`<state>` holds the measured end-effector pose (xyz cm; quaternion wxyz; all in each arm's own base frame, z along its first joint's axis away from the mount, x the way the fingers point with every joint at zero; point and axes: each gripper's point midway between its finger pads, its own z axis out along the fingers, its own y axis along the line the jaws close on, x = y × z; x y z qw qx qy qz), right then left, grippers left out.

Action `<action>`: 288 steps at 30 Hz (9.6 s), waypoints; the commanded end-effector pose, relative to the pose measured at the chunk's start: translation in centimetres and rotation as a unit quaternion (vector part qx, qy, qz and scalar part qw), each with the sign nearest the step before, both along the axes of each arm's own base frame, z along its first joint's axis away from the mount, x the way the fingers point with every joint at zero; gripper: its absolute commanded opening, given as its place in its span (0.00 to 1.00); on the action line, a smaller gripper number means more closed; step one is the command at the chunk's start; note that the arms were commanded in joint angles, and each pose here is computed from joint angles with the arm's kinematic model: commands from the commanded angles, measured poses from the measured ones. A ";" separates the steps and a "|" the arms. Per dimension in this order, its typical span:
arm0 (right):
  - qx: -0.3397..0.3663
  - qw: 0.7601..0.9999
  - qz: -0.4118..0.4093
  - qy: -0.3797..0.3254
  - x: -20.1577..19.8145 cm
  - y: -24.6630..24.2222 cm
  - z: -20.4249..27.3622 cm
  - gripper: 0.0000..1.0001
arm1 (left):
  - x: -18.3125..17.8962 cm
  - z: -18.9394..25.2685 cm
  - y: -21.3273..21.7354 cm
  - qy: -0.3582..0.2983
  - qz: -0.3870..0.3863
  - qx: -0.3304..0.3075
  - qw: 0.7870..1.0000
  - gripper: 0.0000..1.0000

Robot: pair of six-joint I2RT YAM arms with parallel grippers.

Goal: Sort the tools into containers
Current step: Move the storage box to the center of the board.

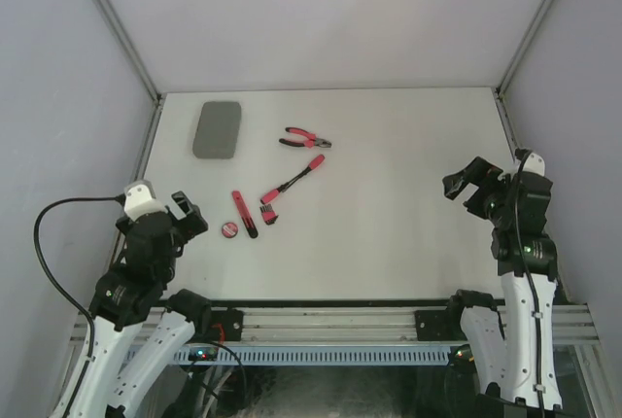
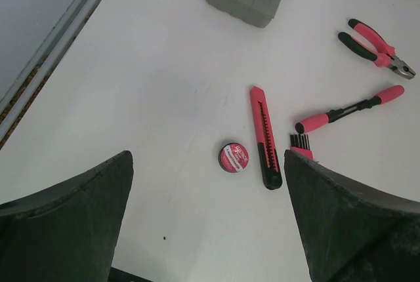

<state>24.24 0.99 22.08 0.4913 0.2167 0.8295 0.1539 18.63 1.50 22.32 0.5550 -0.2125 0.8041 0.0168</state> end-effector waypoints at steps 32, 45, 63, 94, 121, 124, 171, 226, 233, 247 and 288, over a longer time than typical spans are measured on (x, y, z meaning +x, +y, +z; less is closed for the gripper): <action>0.118 0.990 0.078 0.031 1.6 2.2 -0.3 1.00 | 7.9 4.3 -5.0 -0.005 -0.071 -0.010 0.997 1.00; 0.132 0.984 0.116 0.037 1.9 4.2 -1.4 1.00 | 13.1 -1.6 -7.1 0.048 -0.076 -0.081 0.993 1.00; 0.103 0.986 0.125 0.044 1.7 5.1 -3.7 1.00 | 20.2 -2.6 0.8 -0.013 0.015 -0.120 0.993 1.00; 0.111 0.989 0.077 0.057 2.2 4.4 -5.6 1.00 | 32.7 -6.5 6.1 -0.054 0.000 -0.144 0.988 1.00; 0.086 0.985 0.142 0.047 1.7 5.9 -5.5 1.00 | 42.5 -11.1 6.1 0.073 -0.122 -0.199 0.970 0.97; 0.088 0.985 0.143 0.048 1.7 6.0 -5.5 1.00 | 42.7 -11.7 5.8 0.091 -0.125 -0.211 0.965 0.95; 0.108 0.978 0.170 0.046 1.4 7.2 -5.1 0.97 | 37.1 -14.3 4.3 0.277 -0.084 -0.217 0.932 0.70; 0.093 0.975 0.195 0.048 -0.4 9.0 -4.8 0.95 | 15.5 -21.7 -17.7 0.338 -0.249 -0.200 0.885 0.52; 0.088 0.975 0.194 0.054 -0.5 9.3 -5.0 0.95 | 14.6 -20.9 -19.8 0.333 -0.264 -0.191 0.885 0.52; 0.084 0.976 0.192 0.057 -0.3 10.0 -5.2 0.95 | 14.1 -18.8 -20.2 0.317 -0.277 -0.148 0.895 0.60; 0.065 0.980 0.176 0.069 -1.4 9.2 -5.9 0.95 | 23.0 -15.3 -22.0 0.210 -0.305 -0.194 0.908 0.68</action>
